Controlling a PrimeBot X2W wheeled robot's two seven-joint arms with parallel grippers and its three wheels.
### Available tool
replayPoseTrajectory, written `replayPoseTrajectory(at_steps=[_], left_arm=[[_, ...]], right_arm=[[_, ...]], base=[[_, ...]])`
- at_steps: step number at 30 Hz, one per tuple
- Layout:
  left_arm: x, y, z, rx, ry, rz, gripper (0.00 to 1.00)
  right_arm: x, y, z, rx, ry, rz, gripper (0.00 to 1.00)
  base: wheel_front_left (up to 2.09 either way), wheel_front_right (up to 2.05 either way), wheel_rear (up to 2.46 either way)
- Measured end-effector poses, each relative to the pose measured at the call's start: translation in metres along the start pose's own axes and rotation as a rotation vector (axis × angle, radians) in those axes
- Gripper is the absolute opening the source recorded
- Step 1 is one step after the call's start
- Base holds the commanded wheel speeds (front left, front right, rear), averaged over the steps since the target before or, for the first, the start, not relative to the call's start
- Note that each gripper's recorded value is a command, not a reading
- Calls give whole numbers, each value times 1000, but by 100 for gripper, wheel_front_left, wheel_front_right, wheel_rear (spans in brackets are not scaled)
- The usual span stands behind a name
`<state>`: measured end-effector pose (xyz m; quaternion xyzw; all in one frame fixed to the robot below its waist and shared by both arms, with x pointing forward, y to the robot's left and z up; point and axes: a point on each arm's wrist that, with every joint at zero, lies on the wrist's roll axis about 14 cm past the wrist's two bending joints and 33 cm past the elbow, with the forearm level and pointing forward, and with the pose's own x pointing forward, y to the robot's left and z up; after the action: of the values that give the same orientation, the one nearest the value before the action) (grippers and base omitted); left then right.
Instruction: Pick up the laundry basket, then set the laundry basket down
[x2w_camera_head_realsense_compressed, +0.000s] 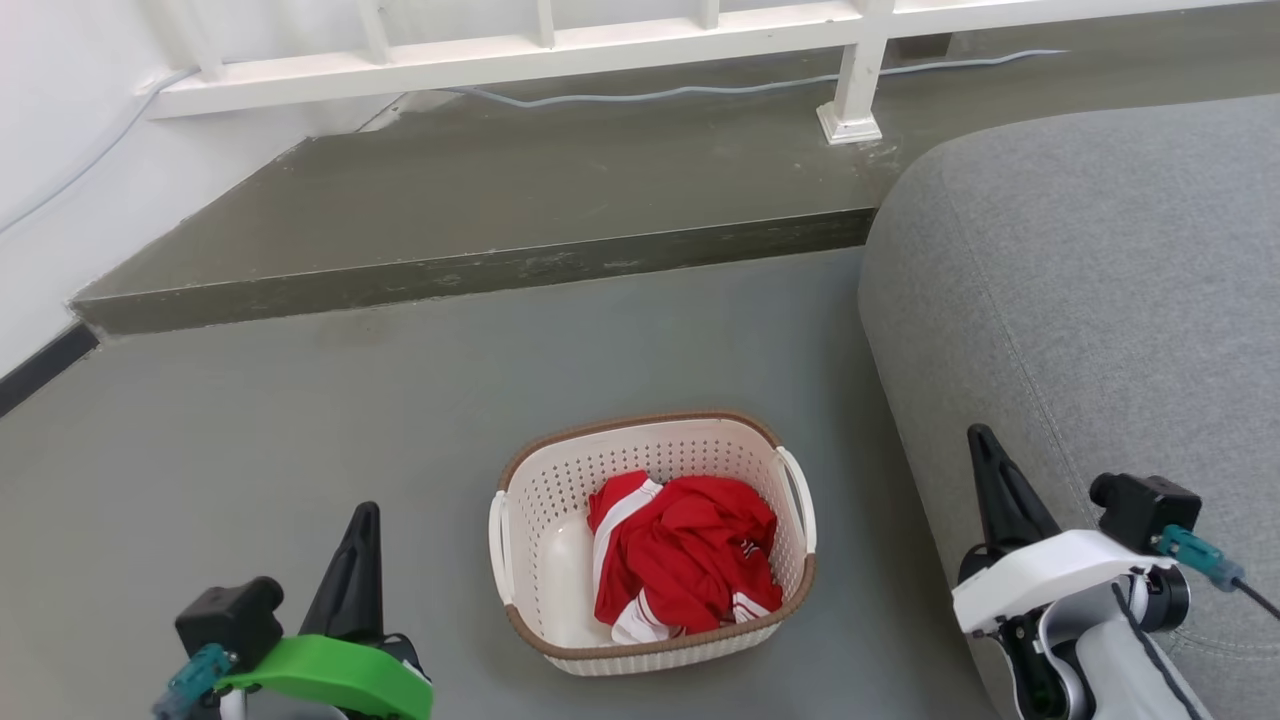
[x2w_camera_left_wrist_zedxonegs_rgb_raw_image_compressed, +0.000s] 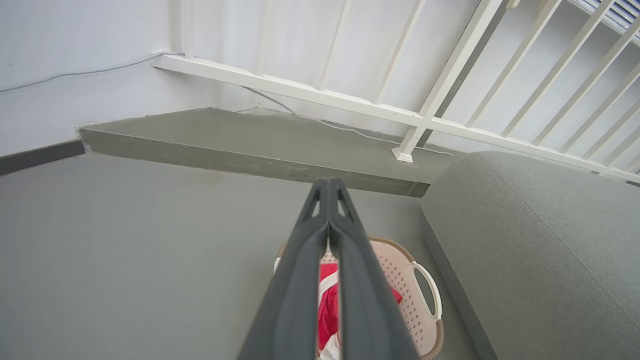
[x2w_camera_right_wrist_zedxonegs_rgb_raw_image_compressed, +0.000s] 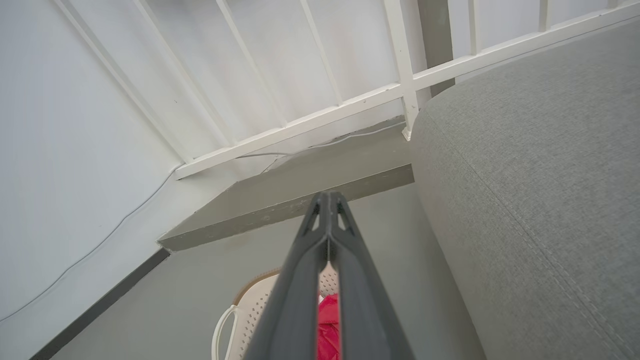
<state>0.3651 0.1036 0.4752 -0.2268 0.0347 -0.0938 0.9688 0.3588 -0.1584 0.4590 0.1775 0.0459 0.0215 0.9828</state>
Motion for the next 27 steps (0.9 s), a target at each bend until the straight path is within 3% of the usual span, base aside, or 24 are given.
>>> replayPoseTrajectory(at_steps=[27], left_arm=[[-6, 30, 1, -328, 21, 120, 0]], right_arm=[[3, -21, 2, 355, 28, -94, 0]], base=[[0, 0, 0]])
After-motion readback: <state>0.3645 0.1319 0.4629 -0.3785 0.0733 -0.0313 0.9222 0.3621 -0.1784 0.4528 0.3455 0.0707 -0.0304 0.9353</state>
